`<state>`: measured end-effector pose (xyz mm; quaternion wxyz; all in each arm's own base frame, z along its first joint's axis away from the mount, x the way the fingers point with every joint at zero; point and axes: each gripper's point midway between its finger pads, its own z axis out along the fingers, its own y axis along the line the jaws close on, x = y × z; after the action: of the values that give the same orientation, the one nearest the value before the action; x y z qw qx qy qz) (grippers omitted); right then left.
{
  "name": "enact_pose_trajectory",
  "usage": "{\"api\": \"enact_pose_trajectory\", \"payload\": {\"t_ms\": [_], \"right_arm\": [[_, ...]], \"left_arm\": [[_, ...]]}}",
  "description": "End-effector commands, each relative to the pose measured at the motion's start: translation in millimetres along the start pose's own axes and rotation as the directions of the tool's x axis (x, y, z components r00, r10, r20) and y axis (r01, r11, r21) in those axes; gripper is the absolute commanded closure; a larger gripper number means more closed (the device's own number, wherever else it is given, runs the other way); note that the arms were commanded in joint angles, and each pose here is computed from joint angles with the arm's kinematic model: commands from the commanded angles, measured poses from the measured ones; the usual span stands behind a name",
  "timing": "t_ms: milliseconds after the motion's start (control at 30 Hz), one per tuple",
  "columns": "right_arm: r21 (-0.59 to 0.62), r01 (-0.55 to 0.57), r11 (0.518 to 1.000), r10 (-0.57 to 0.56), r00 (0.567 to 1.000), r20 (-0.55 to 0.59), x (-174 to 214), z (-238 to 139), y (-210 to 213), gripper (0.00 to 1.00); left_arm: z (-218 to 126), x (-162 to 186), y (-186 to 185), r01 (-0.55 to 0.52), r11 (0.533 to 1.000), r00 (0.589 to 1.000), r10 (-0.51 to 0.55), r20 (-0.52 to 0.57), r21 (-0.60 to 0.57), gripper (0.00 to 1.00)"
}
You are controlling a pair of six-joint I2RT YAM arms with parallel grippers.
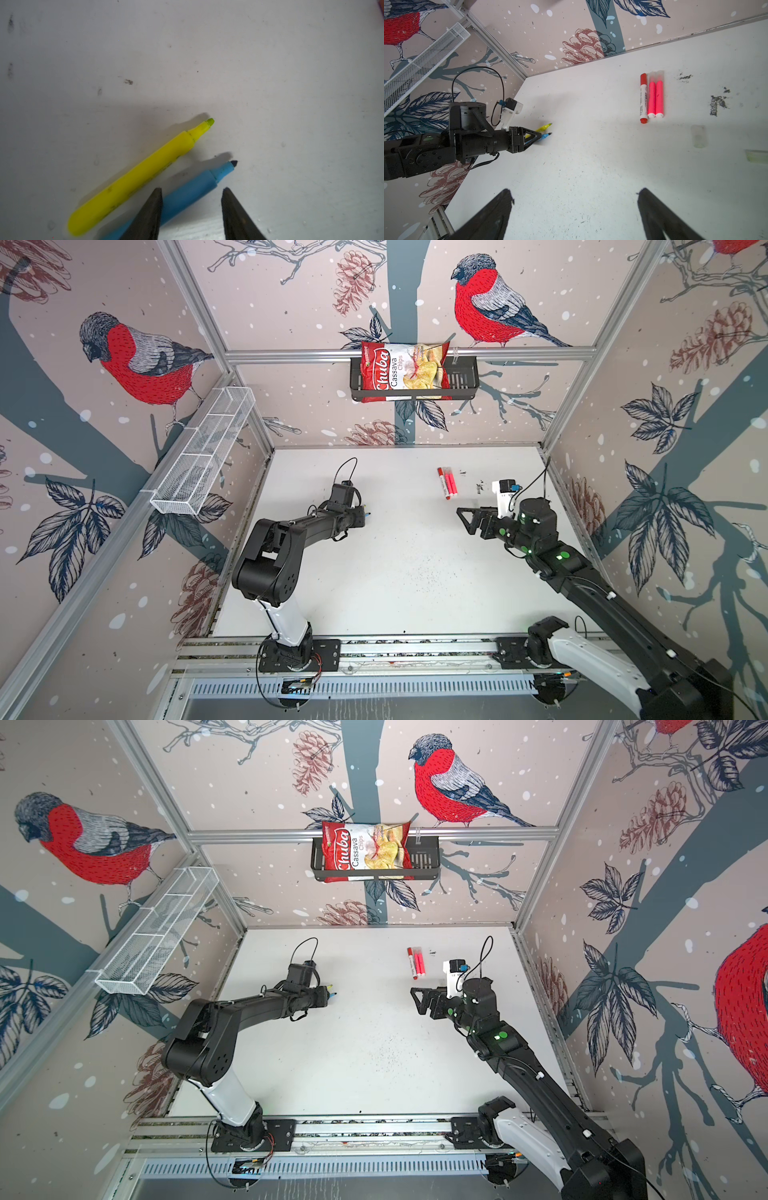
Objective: Insert the pens into the pen caps
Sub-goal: 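Lower the left gripper around the blue highlighter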
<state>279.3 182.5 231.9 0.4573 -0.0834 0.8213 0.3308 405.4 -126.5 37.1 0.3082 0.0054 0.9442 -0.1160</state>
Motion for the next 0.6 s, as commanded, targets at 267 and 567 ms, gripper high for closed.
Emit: {"api": "enact_pose_trajectory", "payload": {"t_ms": [267, 567], "right_arm": [[-0.025, 0.002, 1.000, -0.001, 0.999, 0.040, -6.3, -4.9, 6.0, 0.04], [-0.025, -0.001, 1.000, 0.003, 0.998, 0.059, -9.9, -9.5, 7.5, 0.04]], "left_arm": [[-5.8, 37.5, -11.9, 0.003, 0.999, 0.998, 0.000, -0.070, 0.044, 0.53], [-10.8, 76.3, -17.8, -0.005, 1.000, 0.992, 0.009, -0.124, 0.030, 0.55]]}}
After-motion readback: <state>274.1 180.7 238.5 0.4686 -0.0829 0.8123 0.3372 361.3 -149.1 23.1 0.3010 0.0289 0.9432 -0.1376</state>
